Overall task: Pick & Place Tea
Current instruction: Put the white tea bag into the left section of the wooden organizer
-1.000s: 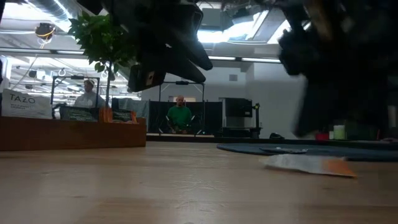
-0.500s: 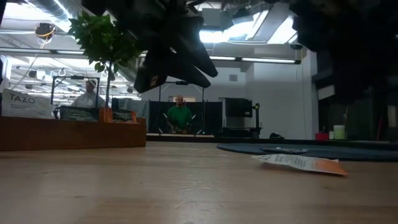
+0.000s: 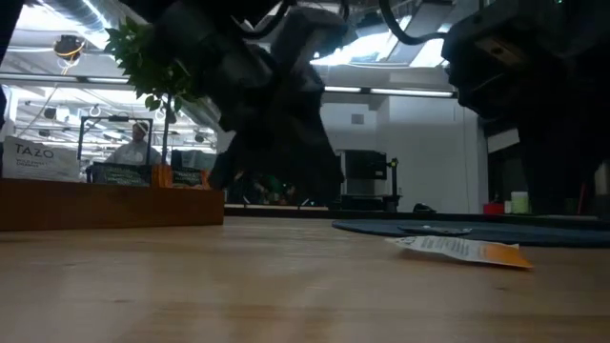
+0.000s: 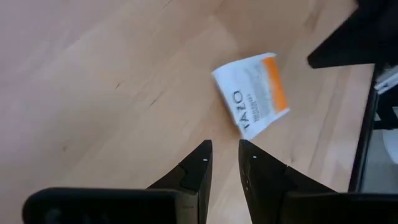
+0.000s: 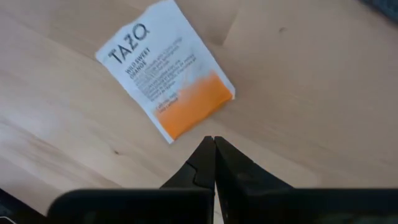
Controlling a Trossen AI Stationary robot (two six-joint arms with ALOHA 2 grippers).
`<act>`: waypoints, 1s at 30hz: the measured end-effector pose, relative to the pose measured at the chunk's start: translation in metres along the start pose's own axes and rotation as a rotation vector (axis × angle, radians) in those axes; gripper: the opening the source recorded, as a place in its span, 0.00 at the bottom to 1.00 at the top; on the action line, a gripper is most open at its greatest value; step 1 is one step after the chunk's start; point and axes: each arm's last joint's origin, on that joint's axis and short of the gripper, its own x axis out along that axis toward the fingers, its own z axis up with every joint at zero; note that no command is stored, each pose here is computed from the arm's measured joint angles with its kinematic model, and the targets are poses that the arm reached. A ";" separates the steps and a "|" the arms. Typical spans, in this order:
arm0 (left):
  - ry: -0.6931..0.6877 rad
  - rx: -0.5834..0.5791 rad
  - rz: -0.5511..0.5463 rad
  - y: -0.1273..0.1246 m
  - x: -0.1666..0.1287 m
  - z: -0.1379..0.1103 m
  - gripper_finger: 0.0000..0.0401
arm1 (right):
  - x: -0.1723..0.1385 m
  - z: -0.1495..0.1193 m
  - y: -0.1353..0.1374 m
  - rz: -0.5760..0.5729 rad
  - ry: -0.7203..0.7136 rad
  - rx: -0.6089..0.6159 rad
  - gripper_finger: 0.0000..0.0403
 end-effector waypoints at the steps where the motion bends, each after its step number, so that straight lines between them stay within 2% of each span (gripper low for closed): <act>1: 0.007 -0.015 0.007 0.002 0.003 -0.001 0.19 | 0.001 0.000 0.000 -0.003 0.008 -0.001 0.02; 10: 0.055 -0.084 -0.016 0.014 0.022 -0.002 0.21 | 0.021 -0.004 0.005 0.009 0.060 -0.016 0.01; 18: 0.026 -0.105 -0.013 0.018 0.025 0.006 0.35 | 0.024 0.004 0.006 0.002 0.057 -0.044 0.02; 24: 0.108 -0.196 -0.060 0.028 0.036 0.010 0.47 | 0.025 0.013 0.006 0.000 0.048 -0.078 0.01; 30: 0.106 -0.228 -0.128 0.029 0.045 0.012 0.52 | 0.026 0.023 0.008 0.005 0.039 -0.103 0.02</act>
